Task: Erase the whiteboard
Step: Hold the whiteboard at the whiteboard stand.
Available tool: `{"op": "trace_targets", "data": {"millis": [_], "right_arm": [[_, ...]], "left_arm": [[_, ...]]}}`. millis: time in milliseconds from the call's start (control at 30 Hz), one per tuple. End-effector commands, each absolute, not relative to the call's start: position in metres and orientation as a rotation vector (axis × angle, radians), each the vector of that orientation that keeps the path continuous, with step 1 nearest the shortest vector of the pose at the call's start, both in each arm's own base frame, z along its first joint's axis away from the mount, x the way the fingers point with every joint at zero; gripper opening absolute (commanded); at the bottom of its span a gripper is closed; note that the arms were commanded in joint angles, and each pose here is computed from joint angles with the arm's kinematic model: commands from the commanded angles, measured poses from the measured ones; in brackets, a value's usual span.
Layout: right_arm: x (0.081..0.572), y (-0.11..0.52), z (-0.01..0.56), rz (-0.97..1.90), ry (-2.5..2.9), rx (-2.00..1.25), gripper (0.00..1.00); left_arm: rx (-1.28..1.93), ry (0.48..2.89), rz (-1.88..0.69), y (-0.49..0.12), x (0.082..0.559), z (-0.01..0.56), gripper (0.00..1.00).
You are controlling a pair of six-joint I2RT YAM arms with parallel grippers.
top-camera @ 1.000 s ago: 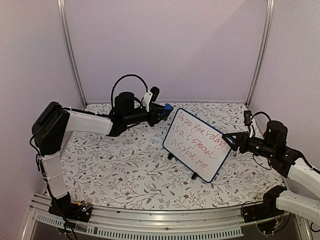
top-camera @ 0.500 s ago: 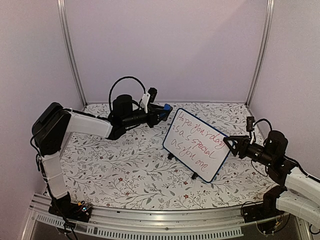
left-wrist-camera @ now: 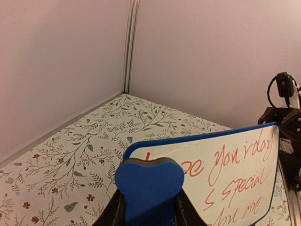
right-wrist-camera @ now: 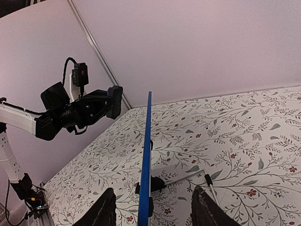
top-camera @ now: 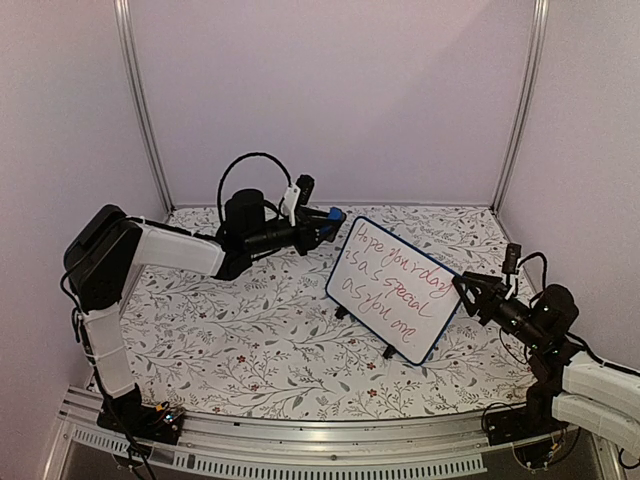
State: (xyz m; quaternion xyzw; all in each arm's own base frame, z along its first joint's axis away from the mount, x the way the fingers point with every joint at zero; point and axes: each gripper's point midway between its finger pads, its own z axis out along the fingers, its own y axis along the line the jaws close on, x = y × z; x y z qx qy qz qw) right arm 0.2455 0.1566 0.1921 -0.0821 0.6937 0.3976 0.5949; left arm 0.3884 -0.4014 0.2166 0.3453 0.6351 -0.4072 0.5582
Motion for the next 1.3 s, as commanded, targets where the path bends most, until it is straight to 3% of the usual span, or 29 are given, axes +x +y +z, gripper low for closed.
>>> {"op": "trace_targets", "data": {"millis": [0, 333, 700, 800, 1267], "right_arm": [[0.246, 0.153, 0.215, 0.942, 1.498, -0.166, 0.53], [0.252, 0.157, 0.212, 0.955, 1.524, -0.156, 0.48], [0.253, 0.163, 0.212, 0.995, 1.528, -0.172, 0.37], [0.254, 0.165, 0.210, 1.006, 1.533, -0.177, 0.29], [0.254, 0.169, 0.213, 1.036, 1.520, -0.187, 0.25]], "left_arm": [[0.837, 1.486, -0.989, -0.410, 0.382, 0.212, 0.05], [0.838, 1.494, -0.980, -0.409, 0.383, 0.209, 0.05], [0.841, 1.508, -0.974, -0.410, 0.385, 0.202, 0.05], [0.841, 1.506, -0.971, -0.409, 0.385, 0.203, 0.05], [0.850, 1.512, -0.975, -0.411, 0.385, 0.199, 0.05]]}}
